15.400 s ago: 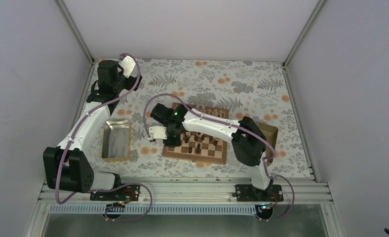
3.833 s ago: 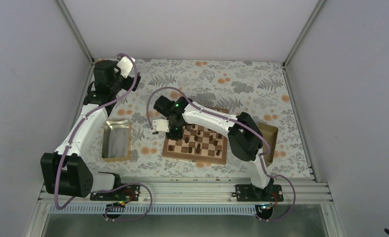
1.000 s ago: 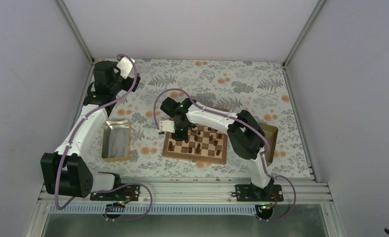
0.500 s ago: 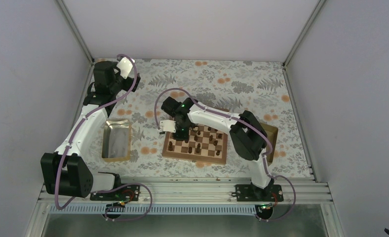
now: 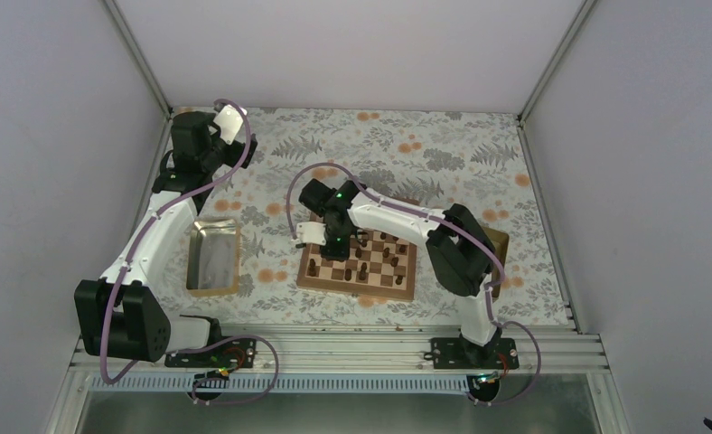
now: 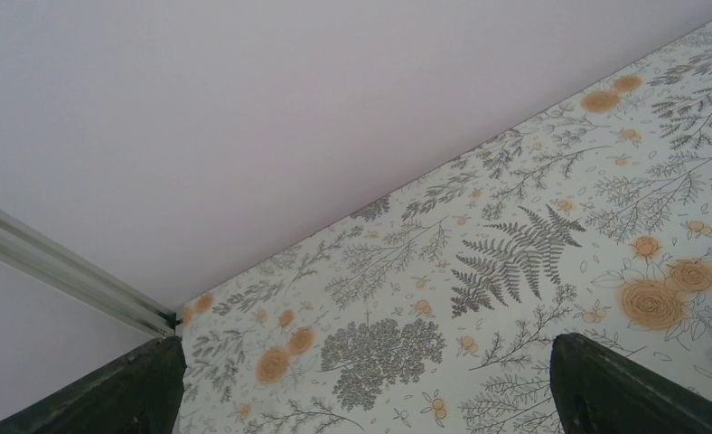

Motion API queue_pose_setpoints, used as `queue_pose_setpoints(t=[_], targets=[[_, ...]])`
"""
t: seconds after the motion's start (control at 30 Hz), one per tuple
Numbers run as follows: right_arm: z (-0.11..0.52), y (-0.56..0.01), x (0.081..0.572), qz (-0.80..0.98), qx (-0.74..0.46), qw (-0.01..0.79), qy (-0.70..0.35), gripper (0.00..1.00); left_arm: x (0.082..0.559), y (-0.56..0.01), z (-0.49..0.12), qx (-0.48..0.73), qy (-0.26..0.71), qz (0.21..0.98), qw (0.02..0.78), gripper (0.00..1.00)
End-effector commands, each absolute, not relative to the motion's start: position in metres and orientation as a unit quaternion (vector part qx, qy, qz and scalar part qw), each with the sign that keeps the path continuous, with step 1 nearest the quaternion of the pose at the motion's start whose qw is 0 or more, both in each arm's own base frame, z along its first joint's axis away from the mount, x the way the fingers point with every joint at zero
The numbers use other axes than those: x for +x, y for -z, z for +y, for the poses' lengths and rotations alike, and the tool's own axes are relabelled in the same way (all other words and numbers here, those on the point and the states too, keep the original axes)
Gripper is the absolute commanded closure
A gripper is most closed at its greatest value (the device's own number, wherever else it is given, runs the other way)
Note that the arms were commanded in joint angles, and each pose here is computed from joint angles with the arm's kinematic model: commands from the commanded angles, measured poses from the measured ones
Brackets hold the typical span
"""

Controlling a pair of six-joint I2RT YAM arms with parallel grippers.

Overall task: Set up the chess pieces on the board
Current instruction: Adjust the chess piece on the chessboard, then pick up the chess piece from the chessboard.

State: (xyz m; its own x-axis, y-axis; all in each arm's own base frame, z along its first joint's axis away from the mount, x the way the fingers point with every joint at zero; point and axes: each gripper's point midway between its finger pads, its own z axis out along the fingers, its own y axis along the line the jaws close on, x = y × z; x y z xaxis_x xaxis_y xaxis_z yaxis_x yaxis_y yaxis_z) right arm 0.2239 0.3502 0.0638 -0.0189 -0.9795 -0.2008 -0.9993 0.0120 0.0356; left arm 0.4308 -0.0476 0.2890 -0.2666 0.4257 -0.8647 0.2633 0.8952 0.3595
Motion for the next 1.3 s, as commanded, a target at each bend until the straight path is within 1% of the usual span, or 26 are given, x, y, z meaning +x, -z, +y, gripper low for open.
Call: queue_pose_setpoints(t=[0.0, 0.47, 0.67, 0.8, 0.87, 0.93, 1.13, 1.27], targets=[[0.352, -0.066, 0.217, 0.702, -0.703, 0.059, -0.095, 0.92, 0.431, -0.300, -0.048, 0.219, -0.070, 0.782, 0.579, 0.00], [0.358, -0.059, 0.214, 0.697, -0.708, 0.053, -0.101, 0.91, 0.432, -0.297, -0.048, 0.220, -0.071, 0.783, 0.577, 0.00], [0.357, -0.058, 0.216, 0.697, -0.708, 0.054, -0.097, 0.83, 0.432, -0.295, -0.048, 0.221, -0.071, 0.784, 0.575, 0.00], [0.356, -0.063, 0.219, 0.698, -0.708, 0.063, -0.092, 0.74, 0.432, -0.295, -0.048, 0.221, -0.071, 0.785, 0.575, 0.00], [0.356, -0.067, 0.221, 0.700, -0.706, 0.068, -0.090, 0.66, 0.432, -0.295, -0.048, 0.221, -0.071, 0.785, 0.575, 0.00], [0.355, -0.071, 0.223, 0.701, -0.704, 0.074, -0.086, 0.62, 0.433, -0.294, -0.048, 0.221, -0.071, 0.785, 0.574, 0.00], [0.347, -0.095, 0.237, 0.715, -0.687, 0.106, -0.079, 0.60, 0.432, -0.297, -0.047, 0.219, -0.073, 0.783, 0.577, 0.00], [0.332, -0.102, 0.247, 0.728, -0.673, 0.110, -0.069, 0.60, 0.432, -0.298, -0.048, 0.220, -0.072, 0.782, 0.578, 0.00]])
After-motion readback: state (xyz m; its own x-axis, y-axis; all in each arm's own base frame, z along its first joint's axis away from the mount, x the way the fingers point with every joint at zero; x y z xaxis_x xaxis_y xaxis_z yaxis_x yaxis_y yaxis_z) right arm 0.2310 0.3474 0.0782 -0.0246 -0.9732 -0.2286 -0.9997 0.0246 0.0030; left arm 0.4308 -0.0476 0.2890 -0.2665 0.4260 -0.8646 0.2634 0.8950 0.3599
